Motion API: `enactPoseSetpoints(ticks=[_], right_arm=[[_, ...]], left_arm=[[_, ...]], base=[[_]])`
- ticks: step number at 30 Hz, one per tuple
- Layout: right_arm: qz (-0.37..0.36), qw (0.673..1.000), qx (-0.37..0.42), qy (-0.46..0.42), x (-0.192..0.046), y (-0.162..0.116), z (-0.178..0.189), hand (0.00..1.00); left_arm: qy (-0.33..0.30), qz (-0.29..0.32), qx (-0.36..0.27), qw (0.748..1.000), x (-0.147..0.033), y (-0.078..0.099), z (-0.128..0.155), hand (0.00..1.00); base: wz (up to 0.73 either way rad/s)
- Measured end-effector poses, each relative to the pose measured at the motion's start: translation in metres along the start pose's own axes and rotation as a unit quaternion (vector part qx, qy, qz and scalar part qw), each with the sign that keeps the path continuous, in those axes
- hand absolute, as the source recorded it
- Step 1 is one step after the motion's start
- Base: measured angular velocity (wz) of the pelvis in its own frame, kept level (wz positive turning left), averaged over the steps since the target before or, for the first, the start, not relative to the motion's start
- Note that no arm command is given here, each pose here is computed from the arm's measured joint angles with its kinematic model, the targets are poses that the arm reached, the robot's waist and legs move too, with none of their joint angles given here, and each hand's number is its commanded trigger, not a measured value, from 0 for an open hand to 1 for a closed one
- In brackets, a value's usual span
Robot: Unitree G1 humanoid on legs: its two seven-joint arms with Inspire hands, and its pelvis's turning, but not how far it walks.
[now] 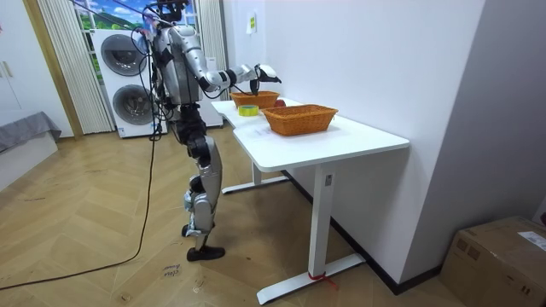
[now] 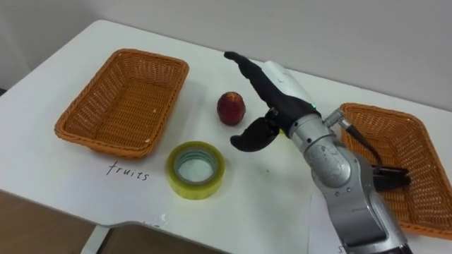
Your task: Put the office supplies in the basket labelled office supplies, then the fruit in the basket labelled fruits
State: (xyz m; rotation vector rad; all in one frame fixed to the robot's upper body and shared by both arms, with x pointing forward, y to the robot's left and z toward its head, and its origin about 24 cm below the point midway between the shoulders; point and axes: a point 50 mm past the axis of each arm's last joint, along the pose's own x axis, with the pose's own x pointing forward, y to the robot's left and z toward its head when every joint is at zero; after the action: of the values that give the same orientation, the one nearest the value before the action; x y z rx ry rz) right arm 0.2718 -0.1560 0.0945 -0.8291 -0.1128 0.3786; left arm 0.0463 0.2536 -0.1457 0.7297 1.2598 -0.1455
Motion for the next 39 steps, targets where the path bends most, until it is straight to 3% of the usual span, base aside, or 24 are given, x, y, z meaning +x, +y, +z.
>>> enactPoseSetpoints(ticks=[25, 39], right_arm=[[0.026, 0.999, 0.039, -0.009, 0.004, 0.018, 0.006, 0.00], [0.059, 0.995, 0.061, 0.042, 0.006, 0.037, -0.018, 0.00]], left_arm=[[-0.006, 0.018, 0.000, 1.000, 0.000, 0.005, 0.004, 0.00], [0.000, 0.023, 0.036, 0.999, -0.001, 0.004, 0.004, 0.00]], base=[[0.00], [0.04]])
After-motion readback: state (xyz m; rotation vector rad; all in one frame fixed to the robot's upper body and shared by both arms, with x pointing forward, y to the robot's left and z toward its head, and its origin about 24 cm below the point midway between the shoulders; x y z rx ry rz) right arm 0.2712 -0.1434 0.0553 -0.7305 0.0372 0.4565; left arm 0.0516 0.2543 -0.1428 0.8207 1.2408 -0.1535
